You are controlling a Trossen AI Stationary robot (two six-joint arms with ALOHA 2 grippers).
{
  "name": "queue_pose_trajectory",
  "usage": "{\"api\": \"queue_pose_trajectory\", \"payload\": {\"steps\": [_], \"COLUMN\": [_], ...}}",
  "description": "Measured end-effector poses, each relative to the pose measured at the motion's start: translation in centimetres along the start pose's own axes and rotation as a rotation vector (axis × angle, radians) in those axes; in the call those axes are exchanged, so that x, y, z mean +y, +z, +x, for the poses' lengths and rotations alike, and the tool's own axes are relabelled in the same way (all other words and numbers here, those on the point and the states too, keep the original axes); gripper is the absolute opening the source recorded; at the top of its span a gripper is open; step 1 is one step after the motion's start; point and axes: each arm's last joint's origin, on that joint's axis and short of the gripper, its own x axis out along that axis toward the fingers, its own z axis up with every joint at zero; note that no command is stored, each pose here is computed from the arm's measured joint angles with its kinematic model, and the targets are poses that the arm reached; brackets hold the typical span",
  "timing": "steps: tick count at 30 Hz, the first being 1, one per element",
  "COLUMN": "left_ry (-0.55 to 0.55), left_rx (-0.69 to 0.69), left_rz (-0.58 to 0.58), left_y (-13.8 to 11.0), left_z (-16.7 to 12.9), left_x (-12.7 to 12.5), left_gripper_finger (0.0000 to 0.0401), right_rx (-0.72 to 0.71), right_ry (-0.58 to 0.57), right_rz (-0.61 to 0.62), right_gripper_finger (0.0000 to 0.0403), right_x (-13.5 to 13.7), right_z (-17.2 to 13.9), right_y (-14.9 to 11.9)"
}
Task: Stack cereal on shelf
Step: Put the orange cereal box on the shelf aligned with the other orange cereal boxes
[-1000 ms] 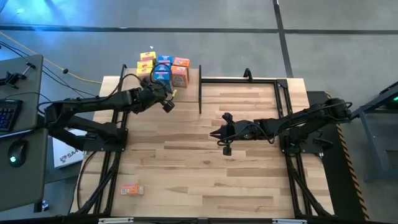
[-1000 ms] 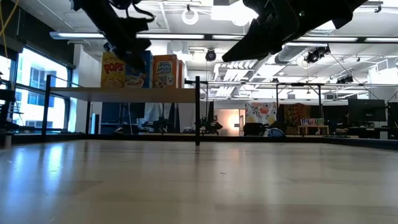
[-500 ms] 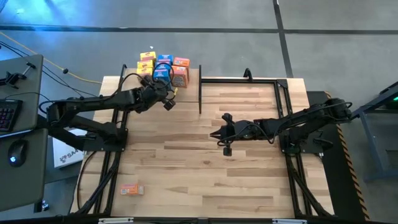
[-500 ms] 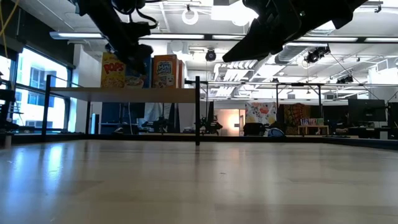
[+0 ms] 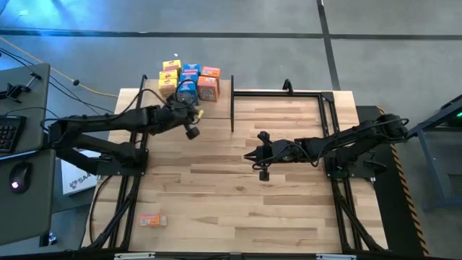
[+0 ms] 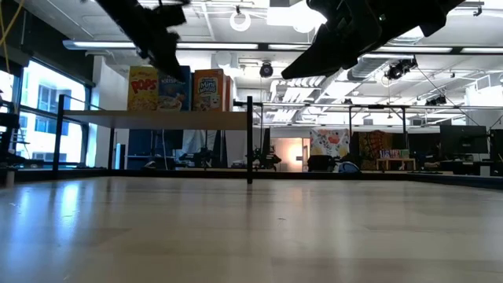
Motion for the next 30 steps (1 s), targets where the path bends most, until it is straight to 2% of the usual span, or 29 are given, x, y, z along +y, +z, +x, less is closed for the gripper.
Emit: {"api": "queue_pose_trajectory", "payload": {"steps": [6, 8, 10, 15, 22, 30], "left_ry": [-0.399, -0.525, -0.601, -0.693, -0.767, -0.731], "left_rx": [0.072, 0.122, 0.158, 0.288, 0.636, 0.808], "left_rz": [-0.135, -0.114, -0.079, 0.059, 0.043, 0.065], "left_y": [-0.1, -0.4, -0.4, -0.6, -0.8, -1.3], "left_z": [-2.8, -3.4, -4.2, -7.0, -11.9, -17.2], "left_x": [-0.4, -1.1, -2.2, -4.8, -8.9, -14.6], "left_gripper_finger": [0.0007, 0.0007, 0.0010, 0.0045, 0.0143, 0.0251], "right_rx": [-0.004, -0.019, -0.048, -0.090, -0.101, -0.100], "right_ry": [0.000, -0.001, 0.004, 0.022, 0.043, 0.053], "right_rz": [-0.026, -0.040, -0.053, -0.084, -0.083, -0.065], "right_gripper_finger": [0.0013, 0.0013, 0.0013, 0.0013, 0.0013, 0.0013], "right_x": [0.0, 0.1, 0.2, 0.4, 0.5, 0.5], "right_z": [0.2, 0.5, 1.0, 1.7, 1.7, 1.7], "right_y": [0.0, -0.1, 0.0, 0.0, 0.1, 0.1]}}
